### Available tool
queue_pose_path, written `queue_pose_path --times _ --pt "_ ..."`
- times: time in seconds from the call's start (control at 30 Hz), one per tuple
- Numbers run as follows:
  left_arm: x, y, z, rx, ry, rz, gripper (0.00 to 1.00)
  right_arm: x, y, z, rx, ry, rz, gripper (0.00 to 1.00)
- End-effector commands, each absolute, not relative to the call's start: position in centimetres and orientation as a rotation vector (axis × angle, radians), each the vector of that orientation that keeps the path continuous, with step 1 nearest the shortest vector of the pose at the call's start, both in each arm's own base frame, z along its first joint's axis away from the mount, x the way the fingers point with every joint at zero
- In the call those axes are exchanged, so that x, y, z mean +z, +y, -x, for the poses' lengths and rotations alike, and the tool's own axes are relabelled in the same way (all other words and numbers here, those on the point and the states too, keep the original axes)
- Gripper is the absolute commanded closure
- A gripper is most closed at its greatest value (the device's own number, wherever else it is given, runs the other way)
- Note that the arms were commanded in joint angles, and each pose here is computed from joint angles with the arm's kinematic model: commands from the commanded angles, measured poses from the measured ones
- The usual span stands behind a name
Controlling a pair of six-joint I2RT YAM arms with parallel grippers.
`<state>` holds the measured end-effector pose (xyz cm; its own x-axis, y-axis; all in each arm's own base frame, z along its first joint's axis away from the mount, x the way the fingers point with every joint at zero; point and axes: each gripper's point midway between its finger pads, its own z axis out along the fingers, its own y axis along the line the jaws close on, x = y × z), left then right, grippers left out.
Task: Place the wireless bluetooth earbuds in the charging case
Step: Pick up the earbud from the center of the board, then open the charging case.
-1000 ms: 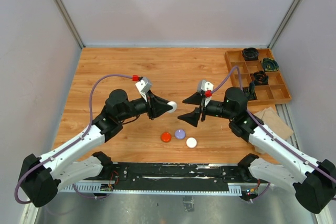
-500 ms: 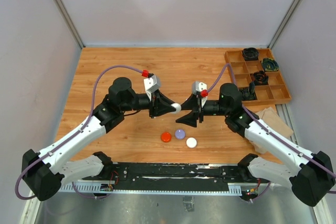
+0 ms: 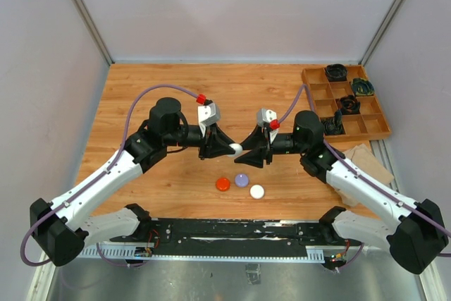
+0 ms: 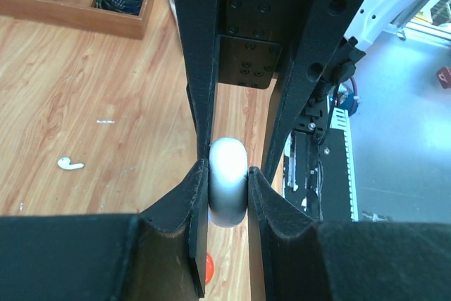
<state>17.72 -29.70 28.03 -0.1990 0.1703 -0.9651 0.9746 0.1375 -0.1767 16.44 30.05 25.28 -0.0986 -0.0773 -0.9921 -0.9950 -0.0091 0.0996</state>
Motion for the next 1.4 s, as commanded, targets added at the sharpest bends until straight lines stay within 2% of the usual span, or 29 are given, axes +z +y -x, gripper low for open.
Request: queue_pose_path --times 0.0,0.43,0.87,1.07,1.37 --pt "28.5 -29.7 -17.4 -1.169 1.525 -1.186 1.0 27.3 30.0 -16.4 1.276 1.229 1.241 0.59" --pt "29.0 -29.8 -17.3 -1.183 1.509 -1.187 1.0 26.6 30.2 -16.2 1.32 1.241 1.258 0.7" --pt "29.3 -29.8 -17.3 -1.183 1.495 -1.183 1.0 26.3 30.3 -16.2 1.33 1.253 1.261 0.66" --pt "29.4 -29.8 -17.3 -1.185 1.49 -1.179 1.0 25.8 30.4 -16.4 1.332 1.273 1.255 0.61" --pt "29.8 -29.7 -17.2 -1.184 1.476 -1.175 1.0 25.7 30.3 -16.5 1.323 1.282 1.252 0.65"
